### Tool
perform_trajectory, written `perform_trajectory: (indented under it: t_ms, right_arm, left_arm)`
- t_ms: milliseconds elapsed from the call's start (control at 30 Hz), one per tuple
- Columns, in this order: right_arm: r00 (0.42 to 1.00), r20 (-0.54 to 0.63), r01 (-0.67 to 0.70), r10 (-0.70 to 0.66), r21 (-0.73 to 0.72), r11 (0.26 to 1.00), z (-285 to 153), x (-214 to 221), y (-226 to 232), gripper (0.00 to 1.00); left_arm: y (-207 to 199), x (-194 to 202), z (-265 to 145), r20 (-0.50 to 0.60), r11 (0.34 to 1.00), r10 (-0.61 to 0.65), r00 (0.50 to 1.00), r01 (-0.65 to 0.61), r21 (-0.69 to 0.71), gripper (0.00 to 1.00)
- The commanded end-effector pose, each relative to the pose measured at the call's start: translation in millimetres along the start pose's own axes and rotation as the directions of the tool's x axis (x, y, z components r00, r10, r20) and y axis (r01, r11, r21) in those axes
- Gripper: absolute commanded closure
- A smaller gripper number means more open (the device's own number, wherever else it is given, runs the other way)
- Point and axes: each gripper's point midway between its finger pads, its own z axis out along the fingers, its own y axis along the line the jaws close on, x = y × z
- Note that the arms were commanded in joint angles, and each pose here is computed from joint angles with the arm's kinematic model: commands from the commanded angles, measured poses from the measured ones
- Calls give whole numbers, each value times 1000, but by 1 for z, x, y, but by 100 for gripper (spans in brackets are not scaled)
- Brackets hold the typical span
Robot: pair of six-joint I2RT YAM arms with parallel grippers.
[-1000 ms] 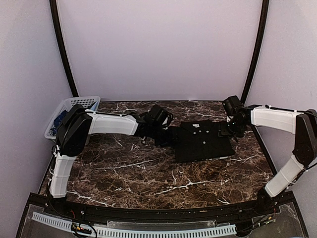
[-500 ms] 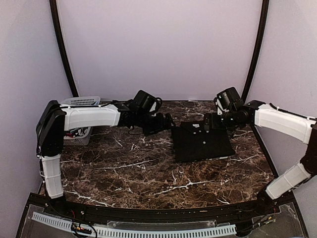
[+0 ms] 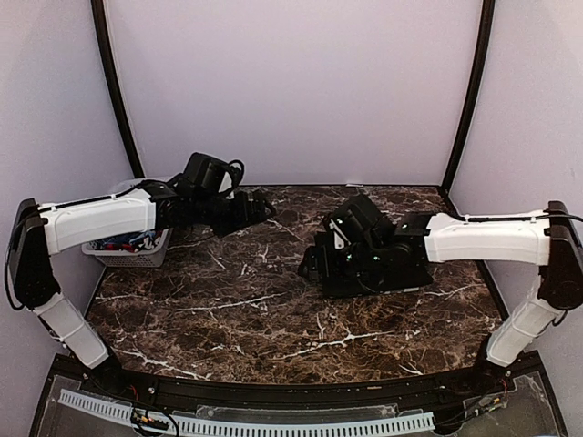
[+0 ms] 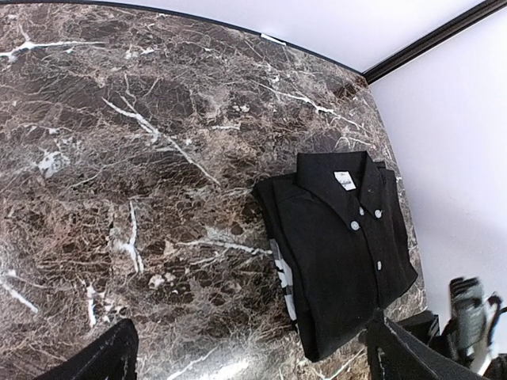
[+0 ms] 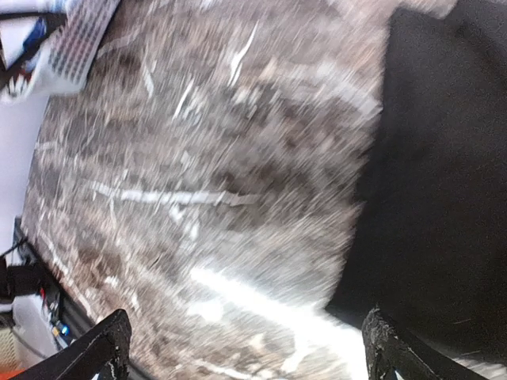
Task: Fold and stack the long sleeve shirts
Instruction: Move the square-folded shirt to the corner of the board.
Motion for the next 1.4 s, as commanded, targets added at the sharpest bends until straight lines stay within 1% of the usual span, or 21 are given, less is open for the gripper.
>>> perform_trajectory:
  t_ms: [0, 100, 200, 333, 400, 500, 867, 1100, 1200, 1367]
  right_arm:
    - [992, -89, -99, 92, -76, 992, 22, 26, 38, 1]
    - [983, -151, -112, 101, -61, 992, 35, 43, 43, 1]
    - [980, -165, -121, 114, -33, 992, 43, 51, 39, 1]
    - [984, -137, -112, 112, 4, 994, 51, 46, 29, 1]
    - [983, -138, -118, 123, 39, 992, 58, 45, 18, 1]
    - [984, -106, -134, 143, 88, 987, 63, 38, 0, 1]
    - [973, -107, -189, 202, 125, 974, 85, 28, -36, 1]
    - [967, -118, -207, 226, 150, 967, 91, 34, -52, 1]
    - [967, -111, -209, 230, 173, 963, 92, 35, -61, 1]
    - [958, -77, -258, 275, 182, 949, 91, 22, -87, 1]
  left_arm:
    - [5, -5, -24, 36, 1000, 18, 999, -18, -12, 1]
    - [8, -2, -26, 32, 1000, 16, 999, -16, -16, 1]
    - [10, -2, -28, 31, 1000, 18, 999, -17, -18, 1]
    - [13, -2, -29, 34, 1000, 17, 999, -16, -20, 1]
    - [13, -3, -29, 35, 1000, 14, 999, -14, -20, 1]
    - [13, -3, -30, 37, 1000, 13, 999, -12, -19, 1]
    - [16, -3, -29, 35, 1000, 8, 999, -7, -24, 1]
    - [19, 0, -28, 25, 1000, 4, 1000, -4, -30, 1]
    - [19, 1, -27, 23, 1000, 4, 1000, -3, -30, 1]
    - [19, 1, -26, 21, 1000, 5, 1000, -4, -26, 1]
